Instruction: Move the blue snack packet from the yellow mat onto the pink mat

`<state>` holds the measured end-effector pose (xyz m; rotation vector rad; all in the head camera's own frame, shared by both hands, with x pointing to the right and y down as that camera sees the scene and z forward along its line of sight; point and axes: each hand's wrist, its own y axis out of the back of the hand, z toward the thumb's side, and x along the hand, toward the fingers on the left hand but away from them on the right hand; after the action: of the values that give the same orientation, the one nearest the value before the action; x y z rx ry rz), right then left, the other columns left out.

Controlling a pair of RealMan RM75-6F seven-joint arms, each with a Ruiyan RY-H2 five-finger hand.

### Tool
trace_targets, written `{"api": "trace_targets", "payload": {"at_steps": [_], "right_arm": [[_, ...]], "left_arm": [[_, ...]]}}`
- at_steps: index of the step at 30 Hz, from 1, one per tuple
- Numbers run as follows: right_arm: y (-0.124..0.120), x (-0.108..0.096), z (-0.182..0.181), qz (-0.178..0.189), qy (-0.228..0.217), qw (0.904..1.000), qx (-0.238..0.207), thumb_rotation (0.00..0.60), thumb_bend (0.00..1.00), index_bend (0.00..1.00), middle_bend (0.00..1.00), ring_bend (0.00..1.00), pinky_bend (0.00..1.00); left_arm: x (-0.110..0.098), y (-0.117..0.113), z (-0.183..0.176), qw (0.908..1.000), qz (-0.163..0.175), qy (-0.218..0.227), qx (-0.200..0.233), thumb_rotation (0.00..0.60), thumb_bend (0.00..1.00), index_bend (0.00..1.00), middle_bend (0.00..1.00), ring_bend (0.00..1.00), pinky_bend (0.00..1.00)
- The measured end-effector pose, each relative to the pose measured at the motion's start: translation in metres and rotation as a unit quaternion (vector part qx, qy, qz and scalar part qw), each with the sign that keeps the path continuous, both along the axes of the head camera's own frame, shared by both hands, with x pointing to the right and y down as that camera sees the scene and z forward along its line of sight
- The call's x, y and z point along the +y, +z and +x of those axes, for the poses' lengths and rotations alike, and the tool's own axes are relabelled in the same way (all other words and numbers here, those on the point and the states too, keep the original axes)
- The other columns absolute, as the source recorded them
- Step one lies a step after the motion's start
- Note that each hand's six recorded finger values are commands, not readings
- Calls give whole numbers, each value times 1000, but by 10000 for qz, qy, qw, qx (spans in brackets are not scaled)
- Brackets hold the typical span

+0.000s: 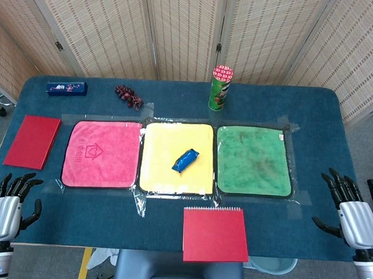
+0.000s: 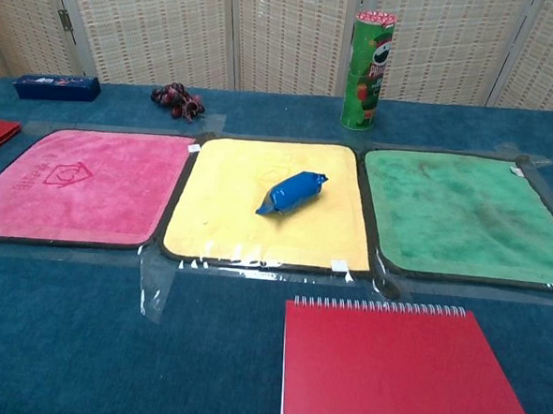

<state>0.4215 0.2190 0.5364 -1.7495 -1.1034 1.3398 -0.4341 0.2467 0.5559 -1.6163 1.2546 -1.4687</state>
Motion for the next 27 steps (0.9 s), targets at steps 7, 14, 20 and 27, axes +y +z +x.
{"api": "trace_targets", "payload": {"at_steps": [7,14,20,27], "right_arm": [[3,-2,-1,-39,-47,10000,-2,600,208,0,26,84,40],[8,-5,-9,-55,-189,9998,-83,600,208,0,26,85,40],[18,-13,-22,-187,-406,9990,-94,600,208,0,27,84,41],[36,-26,-42,-517,-659,9964,-137,600,208,0,27,89,79]], "left_arm": [[0,1,3,10000,-18,28,-18,600,575,308,215,194,15],[1,-1,6,10000,-21,41,-20,600,575,308,214,194,16],[1,-1,7,10000,-36,46,-25,600,575,309,215,194,16],[4,-1,3,10000,-52,-1,-53,600,575,308,214,195,17]]}}
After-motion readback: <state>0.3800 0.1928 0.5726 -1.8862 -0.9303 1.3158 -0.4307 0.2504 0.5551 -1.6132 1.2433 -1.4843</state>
